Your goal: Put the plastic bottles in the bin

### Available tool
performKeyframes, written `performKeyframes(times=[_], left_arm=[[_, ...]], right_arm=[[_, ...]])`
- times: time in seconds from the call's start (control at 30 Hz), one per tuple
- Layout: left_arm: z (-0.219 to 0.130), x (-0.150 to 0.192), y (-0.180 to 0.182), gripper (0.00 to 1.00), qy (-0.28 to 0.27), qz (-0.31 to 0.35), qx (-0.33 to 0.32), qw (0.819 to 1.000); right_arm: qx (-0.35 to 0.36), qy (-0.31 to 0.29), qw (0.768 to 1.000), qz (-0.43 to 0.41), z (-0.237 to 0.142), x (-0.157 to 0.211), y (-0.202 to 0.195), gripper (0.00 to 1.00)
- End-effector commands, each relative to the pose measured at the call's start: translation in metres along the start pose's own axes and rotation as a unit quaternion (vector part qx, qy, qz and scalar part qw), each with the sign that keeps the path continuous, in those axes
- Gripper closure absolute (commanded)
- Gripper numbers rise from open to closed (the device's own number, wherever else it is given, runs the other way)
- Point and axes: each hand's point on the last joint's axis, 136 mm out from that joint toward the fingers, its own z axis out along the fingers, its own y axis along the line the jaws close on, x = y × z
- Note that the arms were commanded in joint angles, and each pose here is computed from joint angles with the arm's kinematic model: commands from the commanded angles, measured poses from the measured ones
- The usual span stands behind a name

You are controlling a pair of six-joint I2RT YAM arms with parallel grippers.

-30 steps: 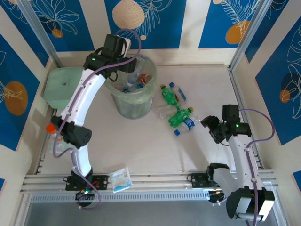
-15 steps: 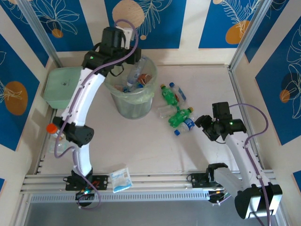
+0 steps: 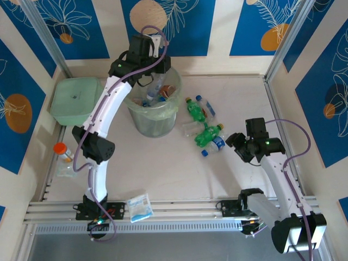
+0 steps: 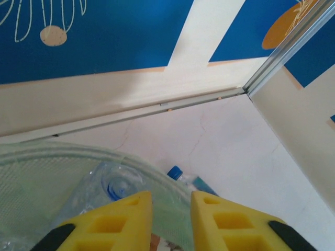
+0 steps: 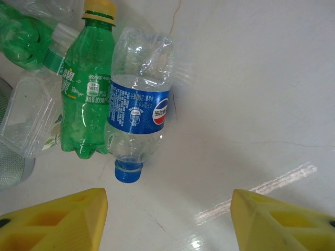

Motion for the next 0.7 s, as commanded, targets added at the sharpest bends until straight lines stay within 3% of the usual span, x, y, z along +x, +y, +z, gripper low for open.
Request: performKeyframes(times=[0.0, 0.3, 0.67], left_arm=[[0.008, -0.012, 0.003, 0.78, -0.018, -0.013, 0.01, 1.0], [0.033, 0.019, 0.029, 0.82, 0.03, -0.022, -0.026, 0.999], [0.029, 0.039, 0.037, 0.83, 0.052, -0.031, -0.04, 0.997]], right_arm=[[0.001, 0.002, 1.0, -0.009, 0.003, 0.002, -0.001, 0.36], [-0.003, -0.009, 1.0, -0.017, -0.007, -0.001, 0.001, 0.36], [0.003, -0.011, 1.0, -0.015, -0.008, -0.003, 0.0, 0.36]])
